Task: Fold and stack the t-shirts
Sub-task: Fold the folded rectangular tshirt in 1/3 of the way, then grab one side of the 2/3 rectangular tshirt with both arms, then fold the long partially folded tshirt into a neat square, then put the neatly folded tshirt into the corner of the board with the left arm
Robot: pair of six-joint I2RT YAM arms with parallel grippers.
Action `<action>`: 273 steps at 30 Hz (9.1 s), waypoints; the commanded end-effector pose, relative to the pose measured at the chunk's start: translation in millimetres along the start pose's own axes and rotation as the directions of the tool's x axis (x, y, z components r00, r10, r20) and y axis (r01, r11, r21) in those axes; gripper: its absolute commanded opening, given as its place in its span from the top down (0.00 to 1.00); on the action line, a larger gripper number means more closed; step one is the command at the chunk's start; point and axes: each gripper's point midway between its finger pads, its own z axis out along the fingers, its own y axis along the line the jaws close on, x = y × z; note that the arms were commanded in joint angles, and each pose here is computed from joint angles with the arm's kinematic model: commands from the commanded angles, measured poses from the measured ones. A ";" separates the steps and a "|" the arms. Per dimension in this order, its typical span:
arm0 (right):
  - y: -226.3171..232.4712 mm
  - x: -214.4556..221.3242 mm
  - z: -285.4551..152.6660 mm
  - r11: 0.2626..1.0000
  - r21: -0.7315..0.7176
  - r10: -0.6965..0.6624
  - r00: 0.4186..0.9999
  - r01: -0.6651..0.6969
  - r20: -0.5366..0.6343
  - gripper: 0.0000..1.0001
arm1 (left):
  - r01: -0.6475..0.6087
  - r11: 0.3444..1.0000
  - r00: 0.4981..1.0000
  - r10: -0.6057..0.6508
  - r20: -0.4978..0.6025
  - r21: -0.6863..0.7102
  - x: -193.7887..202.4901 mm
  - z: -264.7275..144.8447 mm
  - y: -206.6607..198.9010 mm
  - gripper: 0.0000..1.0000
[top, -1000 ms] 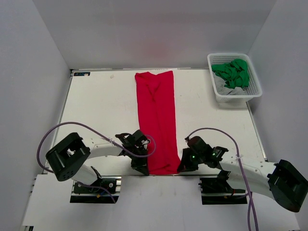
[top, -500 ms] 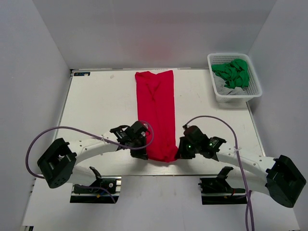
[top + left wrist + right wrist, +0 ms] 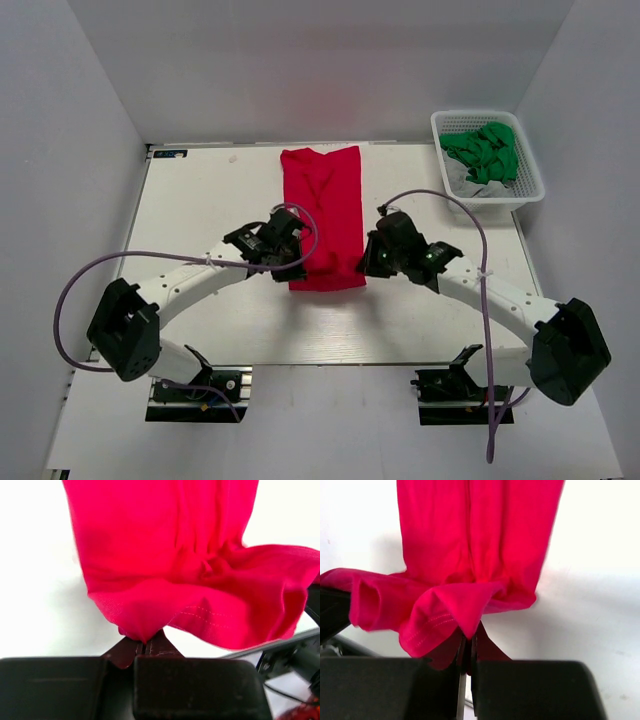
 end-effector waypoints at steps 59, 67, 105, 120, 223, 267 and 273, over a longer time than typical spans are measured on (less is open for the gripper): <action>-20.3 -245.9 148.5 0.995 -0.085 0.062 0.986 -0.050 0.153 0.38 | 0.129 0.987 0.958 -0.149 0.246 0.096 -299.9 88.7 49.8 0.00; -11.9 -220.6 114.1 0.988 -0.153 -0.016 0.990 0.037 0.140 0.10 | 0.107 0.990 0.966 -0.126 0.225 0.094 -265.0 60.4 59.4 0.00; -65.4 -1.3 111.1 0.974 -0.158 0.119 0.964 -0.160 -0.239 0.79 | 0.123 0.991 0.985 -0.115 -0.130 0.055 -36.8 122.2 82.7 0.81; -49.2 36.2 52.7 0.964 -0.216 0.080 0.947 -0.153 -0.312 1.00 | 0.119 0.993 0.978 -0.114 -0.177 0.016 -3.1 60.9 83.1 1.00; -0.8 -195.6 109.8 0.908 -0.419 0.021 0.998 0.006 0.061 0.10 | -0.026 0.896 0.994 -0.026 0.111 0.444 -250.7 94.3 -23.4 0.00; -34.6 -92.3 29.1 0.971 -0.214 -0.074 0.985 0.107 0.157 0.10 | 0.047 0.999 0.993 -0.045 0.107 -0.019 -183.8 105.9 99.4 0.06; -50.9 -68.3 32.1 0.981 -0.174 -0.062 0.988 0.087 0.142 0.10 | 0.057 0.998 0.997 -0.058 0.059 0.025 -172.8 135.5 99.3 0.40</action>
